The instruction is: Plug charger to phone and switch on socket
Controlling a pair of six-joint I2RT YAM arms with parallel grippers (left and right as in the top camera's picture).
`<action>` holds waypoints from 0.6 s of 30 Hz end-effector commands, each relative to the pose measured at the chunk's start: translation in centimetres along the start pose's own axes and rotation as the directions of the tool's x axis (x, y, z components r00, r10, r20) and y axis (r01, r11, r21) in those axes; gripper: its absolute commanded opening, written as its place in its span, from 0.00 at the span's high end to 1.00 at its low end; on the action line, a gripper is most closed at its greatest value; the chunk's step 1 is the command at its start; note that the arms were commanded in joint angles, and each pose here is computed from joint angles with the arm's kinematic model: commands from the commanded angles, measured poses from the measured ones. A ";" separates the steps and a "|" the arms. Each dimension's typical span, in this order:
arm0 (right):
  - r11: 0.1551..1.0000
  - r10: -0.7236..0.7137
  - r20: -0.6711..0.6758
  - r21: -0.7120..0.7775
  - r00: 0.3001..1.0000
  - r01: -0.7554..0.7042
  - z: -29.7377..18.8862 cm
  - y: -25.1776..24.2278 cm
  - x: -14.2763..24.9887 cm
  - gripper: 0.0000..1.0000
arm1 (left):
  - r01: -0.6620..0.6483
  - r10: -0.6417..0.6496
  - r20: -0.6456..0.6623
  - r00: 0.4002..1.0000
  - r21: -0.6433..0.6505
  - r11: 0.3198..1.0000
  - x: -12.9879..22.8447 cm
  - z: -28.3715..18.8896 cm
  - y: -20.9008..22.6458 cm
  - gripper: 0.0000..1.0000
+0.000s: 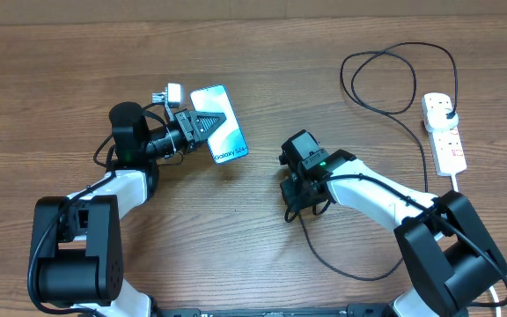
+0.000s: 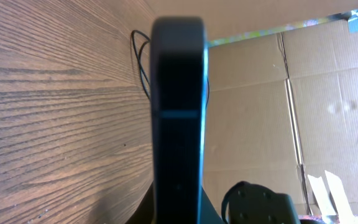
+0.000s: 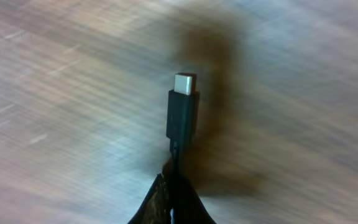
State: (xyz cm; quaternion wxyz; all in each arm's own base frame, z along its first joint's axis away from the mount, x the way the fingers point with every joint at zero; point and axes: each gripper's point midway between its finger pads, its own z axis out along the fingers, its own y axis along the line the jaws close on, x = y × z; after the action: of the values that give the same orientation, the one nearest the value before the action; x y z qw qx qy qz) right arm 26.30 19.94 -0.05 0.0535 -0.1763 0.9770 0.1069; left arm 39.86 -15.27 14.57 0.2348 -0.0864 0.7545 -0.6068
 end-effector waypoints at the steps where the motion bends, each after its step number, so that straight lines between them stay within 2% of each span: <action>1: 0.943 -0.033 -0.003 -0.332 0.999 0.030 -1.8 4.7 -0.7 0.96 | -0.052 0.052 0.002 0.999 0.026 0.998 -0.6 -0.1 -1.4 0.96; 3: 0.880 -0.046 0.033 -0.472 0.998 0.056 -3.6 6.5 -1.3 0.96 | -0.042 0.042 0.002 0.999 0.026 0.999 -0.6 -0.1 -1.4 0.96; 9: 0.695 -0.079 0.074 -0.711 0.994 0.108 -7.3 9.9 -1.4 0.96 | -0.023 0.022 0.004 1.000 0.031 0.999 -0.7 -0.1 -1.6 0.96; 11: 0.635 -0.099 0.087 -0.761 0.991 0.131 -8.2 10.8 -1.2 0.96 | -0.011 0.011 0.004 1.000 0.041 0.999 -0.8 -0.1 -1.9 0.96; 14: 0.607 -0.103 0.097 -0.782 0.990 0.140 -8.7 11.2 -1.3 0.96 | -0.007 0.007 0.000 1.000 0.070 0.998 -0.9 -0.2 -2.7 0.96; 18: 0.491 -0.122 0.159 -0.848 0.980 0.199 -10.7 12.5 -1.7 0.96 | -0.012 0.012 -0.002 1.000 0.109 0.994 -1.0 -0.3 -3.9 0.95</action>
State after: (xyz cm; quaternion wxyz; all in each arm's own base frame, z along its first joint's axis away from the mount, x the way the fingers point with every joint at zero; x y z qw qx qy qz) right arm 23.08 28.24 8.72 -0.0100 -0.2304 0.8305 0.5071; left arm 40.19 -15.39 16.71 0.2510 -0.0758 0.7331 -0.6276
